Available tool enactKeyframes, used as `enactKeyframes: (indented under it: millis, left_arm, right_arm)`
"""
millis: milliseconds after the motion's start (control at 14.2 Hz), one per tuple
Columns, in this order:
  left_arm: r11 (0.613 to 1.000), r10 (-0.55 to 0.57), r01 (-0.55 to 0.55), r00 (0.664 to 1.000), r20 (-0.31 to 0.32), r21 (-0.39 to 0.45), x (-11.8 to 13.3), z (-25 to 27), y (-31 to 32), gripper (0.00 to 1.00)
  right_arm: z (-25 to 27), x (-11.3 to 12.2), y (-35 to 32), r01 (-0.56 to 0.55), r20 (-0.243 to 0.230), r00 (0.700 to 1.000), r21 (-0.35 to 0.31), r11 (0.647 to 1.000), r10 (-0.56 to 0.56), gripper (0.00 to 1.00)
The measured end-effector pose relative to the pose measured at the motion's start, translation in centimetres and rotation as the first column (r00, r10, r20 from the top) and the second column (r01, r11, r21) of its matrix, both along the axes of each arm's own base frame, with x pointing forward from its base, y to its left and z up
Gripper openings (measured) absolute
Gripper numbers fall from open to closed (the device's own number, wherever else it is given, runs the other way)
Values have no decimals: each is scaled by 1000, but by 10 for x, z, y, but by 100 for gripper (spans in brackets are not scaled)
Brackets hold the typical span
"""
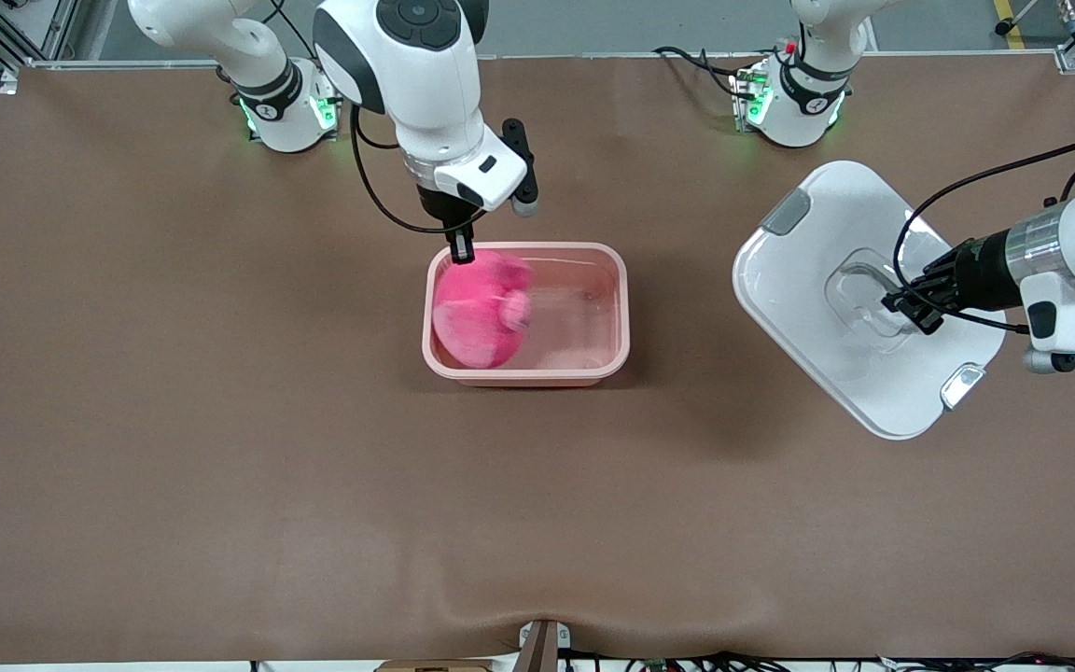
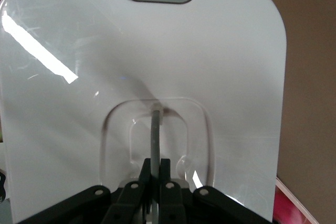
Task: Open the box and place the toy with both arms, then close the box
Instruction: 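Open the right gripper and raise it away from the box, then carry the lid back over the box with the left gripper while the right gripper retracts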
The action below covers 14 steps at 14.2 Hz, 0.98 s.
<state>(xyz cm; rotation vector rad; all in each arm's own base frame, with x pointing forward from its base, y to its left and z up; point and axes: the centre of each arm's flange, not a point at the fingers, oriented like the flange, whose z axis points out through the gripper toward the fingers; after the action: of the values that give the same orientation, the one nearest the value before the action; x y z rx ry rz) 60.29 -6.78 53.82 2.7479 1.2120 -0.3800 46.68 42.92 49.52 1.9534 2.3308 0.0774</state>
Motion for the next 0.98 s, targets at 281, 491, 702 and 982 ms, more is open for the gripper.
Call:
enactKeyframes:
  millis: [281,491,702,982]
  left_arm:
    - [1000,-1,1,1000,-7,0,-1,-2,0,7]
    - [1000,-2,1,1000,-14,-1,-1,-5,-5,7]
    - [1000,16,-16,1000,-24,4,-3,-5,-20,7]
    - [991,132,-132,991,-35,21,-8,-2,-66,7]
  right_arm:
    - [2,2,-2,3,8,1000,-2,1000,-3,61]
    - [8,10,-15,80,31,996,-18,997,-79,93]
    - [23,29,-52,198,41,980,-29,980,-197,100]
    - [49,66,-145,385,-2,923,-21,923,-385,100]
